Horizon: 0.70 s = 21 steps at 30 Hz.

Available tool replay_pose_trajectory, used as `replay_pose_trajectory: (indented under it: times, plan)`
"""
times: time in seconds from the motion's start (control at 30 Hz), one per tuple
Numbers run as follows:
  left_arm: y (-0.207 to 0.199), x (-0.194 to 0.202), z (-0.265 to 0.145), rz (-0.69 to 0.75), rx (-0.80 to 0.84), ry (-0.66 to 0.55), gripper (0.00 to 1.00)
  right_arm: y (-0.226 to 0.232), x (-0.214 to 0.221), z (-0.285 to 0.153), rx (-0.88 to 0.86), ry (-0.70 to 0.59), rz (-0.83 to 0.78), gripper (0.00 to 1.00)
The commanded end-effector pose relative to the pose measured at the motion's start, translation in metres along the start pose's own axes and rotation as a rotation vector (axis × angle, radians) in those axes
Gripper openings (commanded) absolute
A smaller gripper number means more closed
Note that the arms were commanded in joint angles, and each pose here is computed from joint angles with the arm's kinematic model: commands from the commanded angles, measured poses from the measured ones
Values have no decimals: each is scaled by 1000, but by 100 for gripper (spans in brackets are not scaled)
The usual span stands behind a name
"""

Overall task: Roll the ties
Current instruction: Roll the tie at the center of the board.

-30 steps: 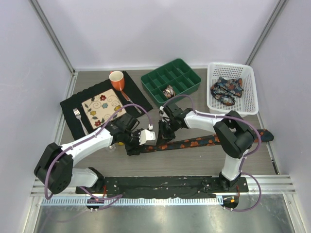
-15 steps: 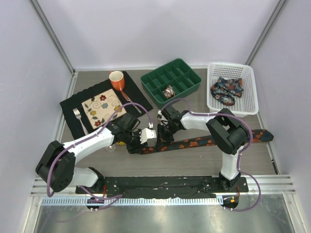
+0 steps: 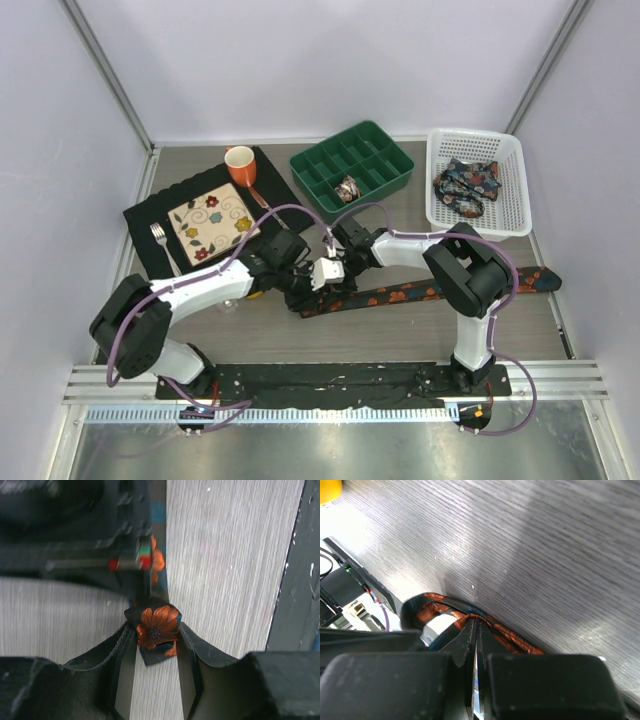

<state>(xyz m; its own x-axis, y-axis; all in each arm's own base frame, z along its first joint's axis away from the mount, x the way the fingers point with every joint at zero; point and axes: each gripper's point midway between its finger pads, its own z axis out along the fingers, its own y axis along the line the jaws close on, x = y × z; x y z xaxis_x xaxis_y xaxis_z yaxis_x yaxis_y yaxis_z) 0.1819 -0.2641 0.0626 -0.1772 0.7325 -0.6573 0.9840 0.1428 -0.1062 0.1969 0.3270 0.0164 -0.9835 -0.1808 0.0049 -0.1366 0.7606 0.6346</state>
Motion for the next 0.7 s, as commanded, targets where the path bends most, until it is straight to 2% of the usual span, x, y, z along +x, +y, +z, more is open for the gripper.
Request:
replay_pose_trajectory:
  times: [0.0, 0.3, 0.47, 0.67]
  plan:
    - [5, -32, 16, 34, -24, -80, 39, -22, 0, 11, 79, -21, -17, 6]
    - [14, -13, 29, 27, -43, 36, 39, -3, -7, -9, 29, -69, -23, 6]
    - [16, -7, 28, 44, -31, 89, 36, 3, -3, -26, 6, -71, -10, 13]
    - [10, -6, 26, 59, 3, 98, 35, 5, 0, -52, -36, -107, 14, 24]
